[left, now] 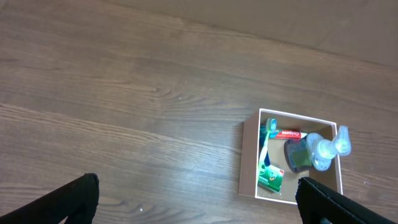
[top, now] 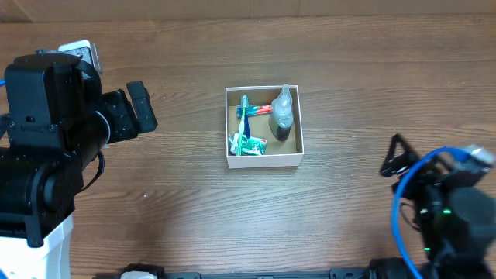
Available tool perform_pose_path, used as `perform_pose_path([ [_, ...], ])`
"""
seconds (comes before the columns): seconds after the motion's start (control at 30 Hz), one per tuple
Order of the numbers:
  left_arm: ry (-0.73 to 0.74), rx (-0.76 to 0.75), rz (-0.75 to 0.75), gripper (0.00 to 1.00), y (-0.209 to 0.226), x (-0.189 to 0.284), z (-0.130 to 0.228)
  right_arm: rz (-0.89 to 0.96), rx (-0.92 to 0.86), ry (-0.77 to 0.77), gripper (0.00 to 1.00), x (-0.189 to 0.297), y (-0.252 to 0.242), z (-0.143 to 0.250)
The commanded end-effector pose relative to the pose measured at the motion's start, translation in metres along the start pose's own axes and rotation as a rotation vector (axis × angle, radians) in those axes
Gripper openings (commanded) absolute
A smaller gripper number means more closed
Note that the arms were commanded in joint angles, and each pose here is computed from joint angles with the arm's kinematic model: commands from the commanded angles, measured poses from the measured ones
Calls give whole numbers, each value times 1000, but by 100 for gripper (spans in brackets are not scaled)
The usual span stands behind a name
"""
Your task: Pack container
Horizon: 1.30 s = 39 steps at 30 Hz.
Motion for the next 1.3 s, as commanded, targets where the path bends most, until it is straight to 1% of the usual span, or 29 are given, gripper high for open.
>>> perform_pose_path([
  [0.0, -6, 25, 5, 100, 0, 1, -2, 5, 0, 40, 100, -13, -22, 49],
  [0.13, -6, 25, 5, 100, 0, 1, -2, 33, 5, 91, 100, -27, -42, 93],
  [0.33, -6, 25, 5, 100, 0, 1, -2, 26, 3, 57, 100, -39, -57, 122],
  [0.53, -6, 25, 5, 100, 0, 1, -2, 17, 1, 36, 100, -42, -62, 132],
  [0.77, -6, 25, 5, 100, 0, 1, -2, 24, -1, 41, 100, -43, -63, 133],
  [1.03, -6, 25, 5, 100, 0, 1, -2, 70, 9, 131, 100, -43, -72, 151],
  [1.27, -6, 25, 5, 100, 0, 1, -2, 71, 9, 132, 100, -43, -72, 152],
])
Point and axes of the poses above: each gripper's point midway between its finger pads, its own x axis back along the fingers, its own y axis along the line the jaws close on, z = x × y, the point moved 7 cm from there along x, back along the fingers, and after that the axes turned 4 degrees about x, right-handed, at the moved point
